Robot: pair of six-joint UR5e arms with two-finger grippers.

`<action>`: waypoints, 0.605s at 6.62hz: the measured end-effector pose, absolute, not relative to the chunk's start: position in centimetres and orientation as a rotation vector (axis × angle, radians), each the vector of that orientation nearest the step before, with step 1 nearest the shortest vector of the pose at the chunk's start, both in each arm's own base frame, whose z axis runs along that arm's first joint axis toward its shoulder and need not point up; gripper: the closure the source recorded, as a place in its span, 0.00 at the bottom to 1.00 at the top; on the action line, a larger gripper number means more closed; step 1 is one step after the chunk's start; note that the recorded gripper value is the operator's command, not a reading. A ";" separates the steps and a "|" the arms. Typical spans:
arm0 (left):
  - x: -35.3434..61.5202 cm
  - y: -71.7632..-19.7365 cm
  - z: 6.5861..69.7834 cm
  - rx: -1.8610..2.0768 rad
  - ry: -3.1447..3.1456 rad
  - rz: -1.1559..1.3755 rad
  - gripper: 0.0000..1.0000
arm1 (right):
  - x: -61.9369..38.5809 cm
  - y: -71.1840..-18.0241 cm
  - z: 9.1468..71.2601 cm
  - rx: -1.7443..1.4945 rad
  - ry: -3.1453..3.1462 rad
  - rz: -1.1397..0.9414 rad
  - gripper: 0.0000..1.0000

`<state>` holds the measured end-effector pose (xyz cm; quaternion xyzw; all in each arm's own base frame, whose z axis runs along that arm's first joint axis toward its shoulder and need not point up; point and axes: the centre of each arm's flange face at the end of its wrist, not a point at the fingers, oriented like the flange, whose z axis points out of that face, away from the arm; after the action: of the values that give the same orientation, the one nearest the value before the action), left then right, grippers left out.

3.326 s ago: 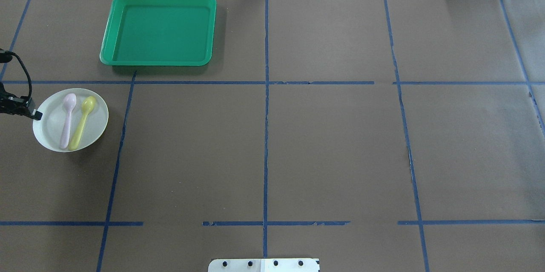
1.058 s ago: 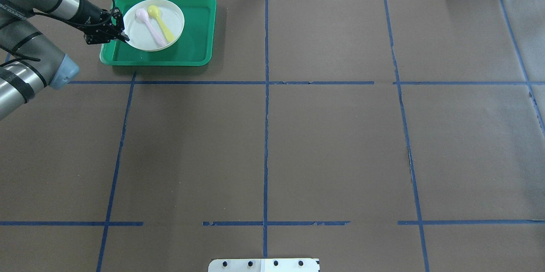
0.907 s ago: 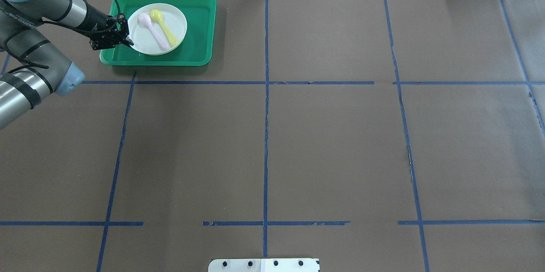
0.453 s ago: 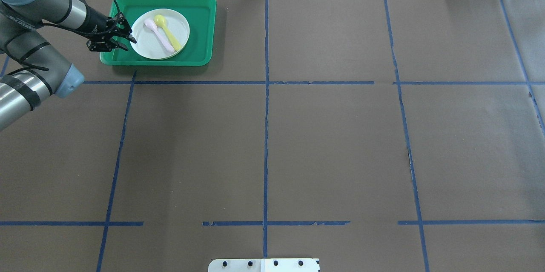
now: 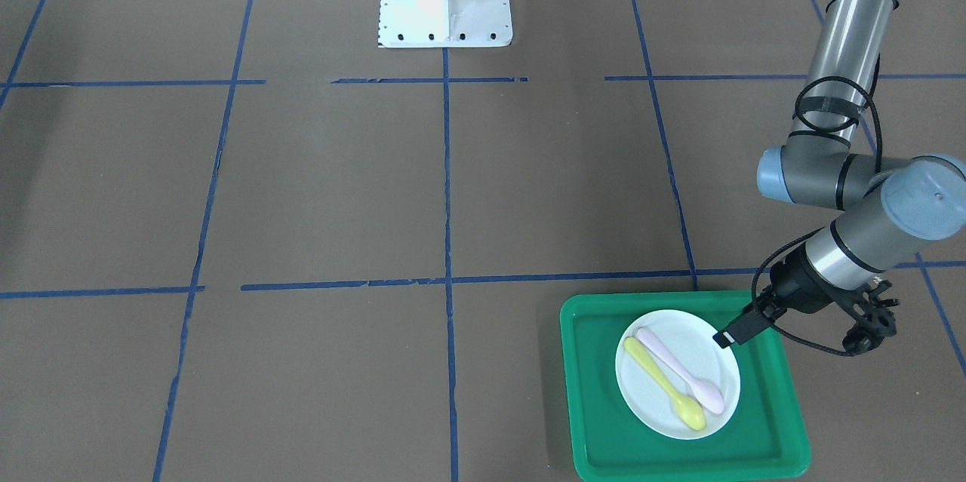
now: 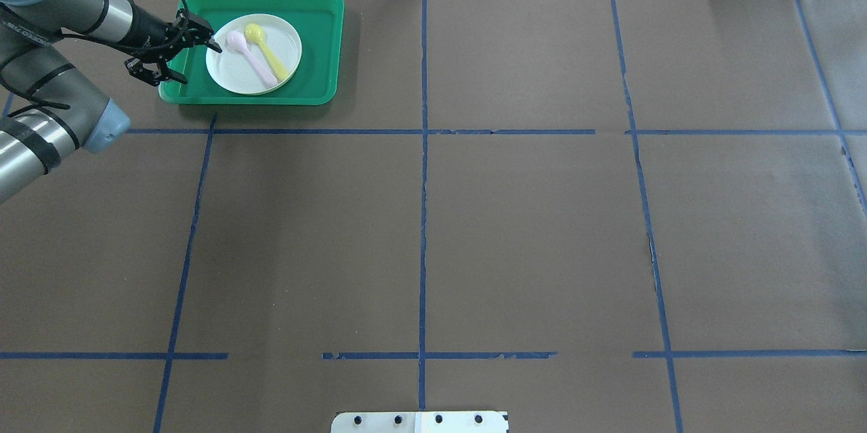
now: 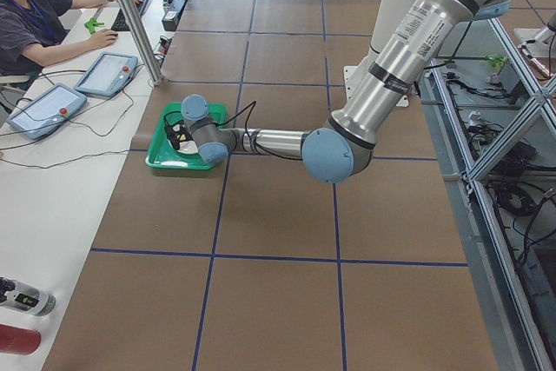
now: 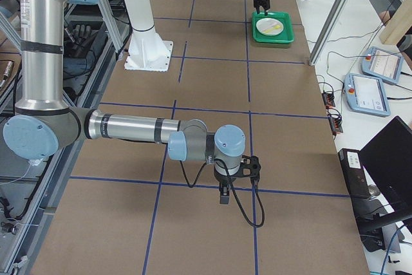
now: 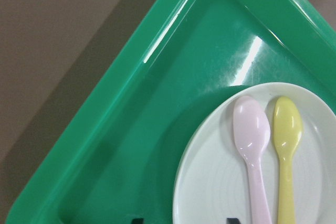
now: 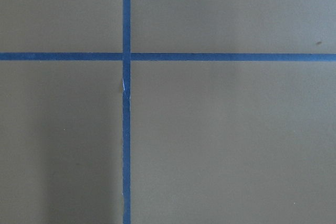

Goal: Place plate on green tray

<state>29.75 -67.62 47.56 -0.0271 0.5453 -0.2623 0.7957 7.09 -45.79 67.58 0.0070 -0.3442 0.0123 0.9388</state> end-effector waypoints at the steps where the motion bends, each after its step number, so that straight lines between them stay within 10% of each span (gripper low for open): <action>1: 27.1 -66.4 47.3 -0.040 1.185 -0.499 0.00 | 7.1 -45.8 67.6 0.015 -0.703 0.025 0.00; 4: 19.6 -63.7 43.9 0.085 1.126 -0.306 0.00 | 7.1 -45.8 67.6 0.016 -0.703 0.025 0.00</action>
<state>19.57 -63.66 43.87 0.0400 0.5314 -0.1446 0.8337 7.09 -45.82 67.55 0.0077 -0.3442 0.0120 0.9388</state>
